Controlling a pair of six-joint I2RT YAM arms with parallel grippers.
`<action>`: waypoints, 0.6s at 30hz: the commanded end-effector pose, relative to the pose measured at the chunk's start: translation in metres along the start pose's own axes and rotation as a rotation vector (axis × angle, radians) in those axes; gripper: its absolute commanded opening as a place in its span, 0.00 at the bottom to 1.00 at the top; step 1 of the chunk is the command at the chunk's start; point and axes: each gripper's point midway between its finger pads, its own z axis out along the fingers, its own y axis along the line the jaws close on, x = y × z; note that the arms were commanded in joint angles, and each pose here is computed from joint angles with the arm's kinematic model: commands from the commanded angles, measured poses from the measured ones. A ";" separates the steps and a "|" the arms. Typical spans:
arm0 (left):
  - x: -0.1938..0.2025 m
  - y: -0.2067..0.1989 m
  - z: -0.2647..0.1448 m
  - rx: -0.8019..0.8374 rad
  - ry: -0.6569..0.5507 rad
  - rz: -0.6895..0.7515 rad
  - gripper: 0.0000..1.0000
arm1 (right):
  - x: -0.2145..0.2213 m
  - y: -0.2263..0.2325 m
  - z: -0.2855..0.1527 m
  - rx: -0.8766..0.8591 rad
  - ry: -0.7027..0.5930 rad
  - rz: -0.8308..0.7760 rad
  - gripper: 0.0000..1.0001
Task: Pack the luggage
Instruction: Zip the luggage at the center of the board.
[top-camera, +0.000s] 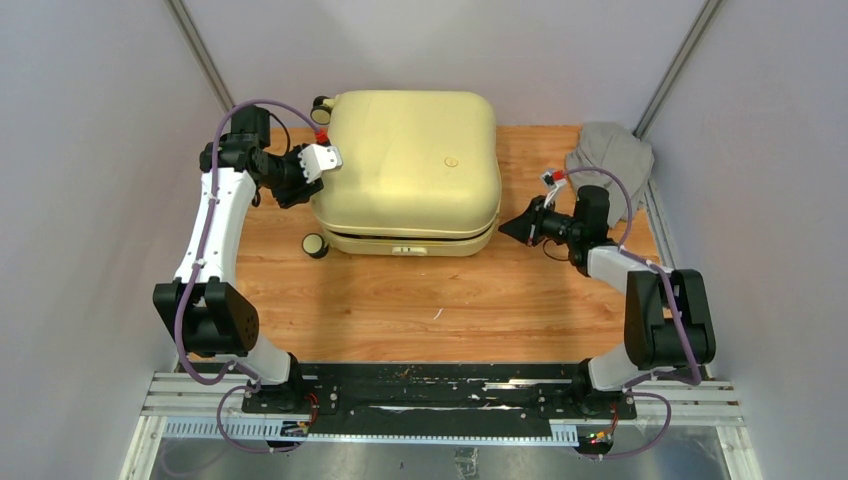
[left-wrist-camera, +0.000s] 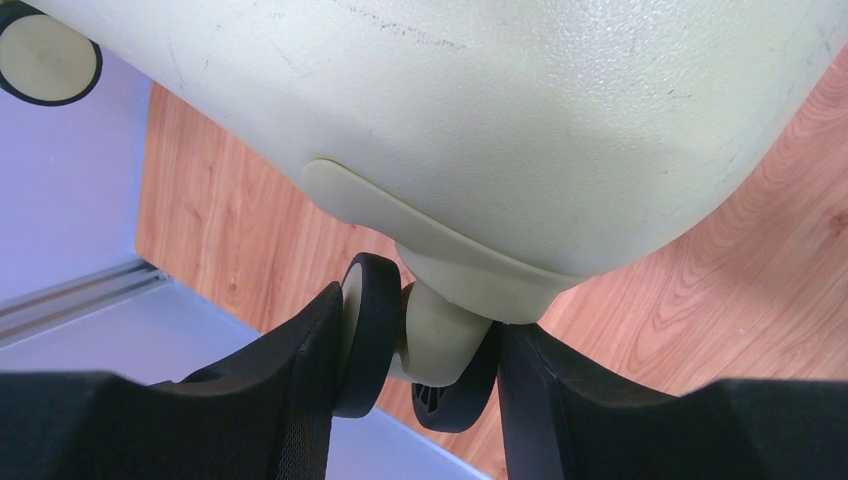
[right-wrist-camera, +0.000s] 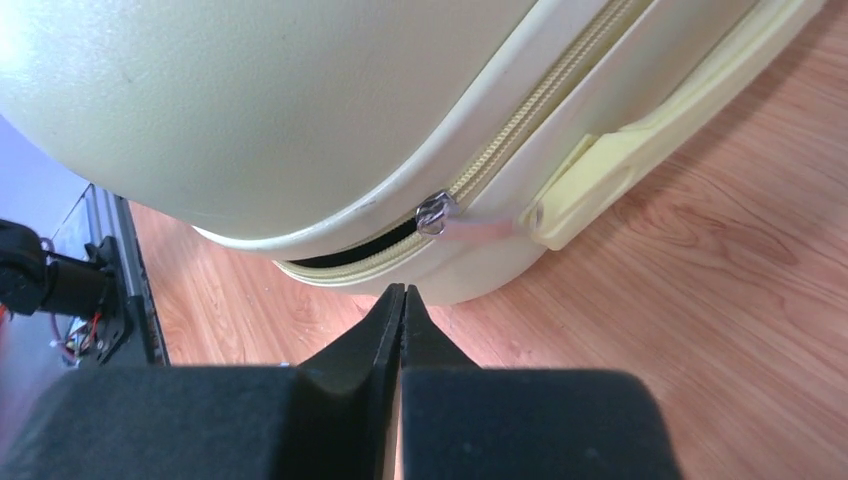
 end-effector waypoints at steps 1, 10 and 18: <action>-0.030 0.031 -0.038 -0.173 -0.078 0.007 0.00 | 0.000 -0.011 -0.014 0.131 -0.036 -0.032 0.00; -0.030 0.034 -0.039 -0.181 -0.074 -0.005 0.00 | -0.006 -0.021 -0.023 0.228 -0.067 -0.084 0.29; -0.002 0.061 -0.057 -0.272 0.007 -0.054 0.00 | -0.030 0.000 -0.005 -0.026 -0.066 -0.045 0.57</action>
